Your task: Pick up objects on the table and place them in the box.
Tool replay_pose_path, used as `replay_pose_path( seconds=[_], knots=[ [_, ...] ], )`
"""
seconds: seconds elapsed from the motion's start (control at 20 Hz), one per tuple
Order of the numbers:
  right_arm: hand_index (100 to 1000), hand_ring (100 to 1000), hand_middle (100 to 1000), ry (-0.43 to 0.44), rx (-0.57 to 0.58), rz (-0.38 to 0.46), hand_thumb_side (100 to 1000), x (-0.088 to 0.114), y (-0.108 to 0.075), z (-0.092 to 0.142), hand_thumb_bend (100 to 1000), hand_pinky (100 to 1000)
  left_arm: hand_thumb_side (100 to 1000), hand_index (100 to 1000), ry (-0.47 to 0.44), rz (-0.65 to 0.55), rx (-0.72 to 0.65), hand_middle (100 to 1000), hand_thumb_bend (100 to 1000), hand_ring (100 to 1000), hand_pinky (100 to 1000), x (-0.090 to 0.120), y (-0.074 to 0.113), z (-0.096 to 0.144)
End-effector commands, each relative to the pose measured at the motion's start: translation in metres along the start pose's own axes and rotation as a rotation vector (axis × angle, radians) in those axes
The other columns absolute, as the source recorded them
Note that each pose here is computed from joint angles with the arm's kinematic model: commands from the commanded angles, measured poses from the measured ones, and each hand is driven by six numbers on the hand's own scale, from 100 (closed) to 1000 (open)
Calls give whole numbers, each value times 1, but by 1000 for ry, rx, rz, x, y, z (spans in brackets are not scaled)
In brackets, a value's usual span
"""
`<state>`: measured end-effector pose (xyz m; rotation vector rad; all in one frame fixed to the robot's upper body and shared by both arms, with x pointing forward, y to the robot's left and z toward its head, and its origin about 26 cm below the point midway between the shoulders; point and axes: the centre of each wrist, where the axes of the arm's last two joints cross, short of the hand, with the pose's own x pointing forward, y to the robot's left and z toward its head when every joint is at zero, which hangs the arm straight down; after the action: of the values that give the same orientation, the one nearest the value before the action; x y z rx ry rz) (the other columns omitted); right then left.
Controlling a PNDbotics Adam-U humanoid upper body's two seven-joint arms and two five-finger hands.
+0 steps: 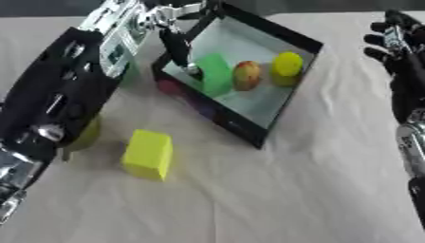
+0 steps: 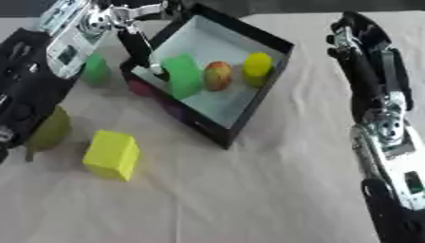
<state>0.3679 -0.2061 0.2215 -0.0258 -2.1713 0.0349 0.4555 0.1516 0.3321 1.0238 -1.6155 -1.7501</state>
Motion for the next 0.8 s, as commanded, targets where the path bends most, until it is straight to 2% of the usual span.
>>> replay_pose_path(
  seconds=[0.05,0.2,0.25,0.4,0.55,0.7,0.8],
  knots=[
    [836,774,723,-35,9,6,529,10,-2,-3,100,800,198,874,-17,14,68,821,755,823,735,2,20,6],
    [836,775,723,-30,5,15,529,9,-4,-2,100,800,166,861,-41,4,93,796,725,811,721,4,31,16],
    [836,775,723,-28,3,21,529,8,-6,-2,100,800,165,836,-53,-1,103,756,708,784,705,4,37,23],
    [836,775,723,-23,-7,37,528,7,-10,0,100,800,204,803,-62,27,88,739,638,774,689,-7,54,52],
    [836,775,723,-16,-22,60,529,4,-17,1,100,800,266,811,-64,90,31,747,603,783,702,-15,66,92],
    [836,775,723,-12,-27,79,527,3,-22,2,100,800,322,825,-99,135,-26,753,579,792,710,0,74,138],
    [836,775,723,-13,-28,86,526,3,-23,2,100,801,352,832,-112,156,-65,760,596,806,735,17,75,168]
  ],
)
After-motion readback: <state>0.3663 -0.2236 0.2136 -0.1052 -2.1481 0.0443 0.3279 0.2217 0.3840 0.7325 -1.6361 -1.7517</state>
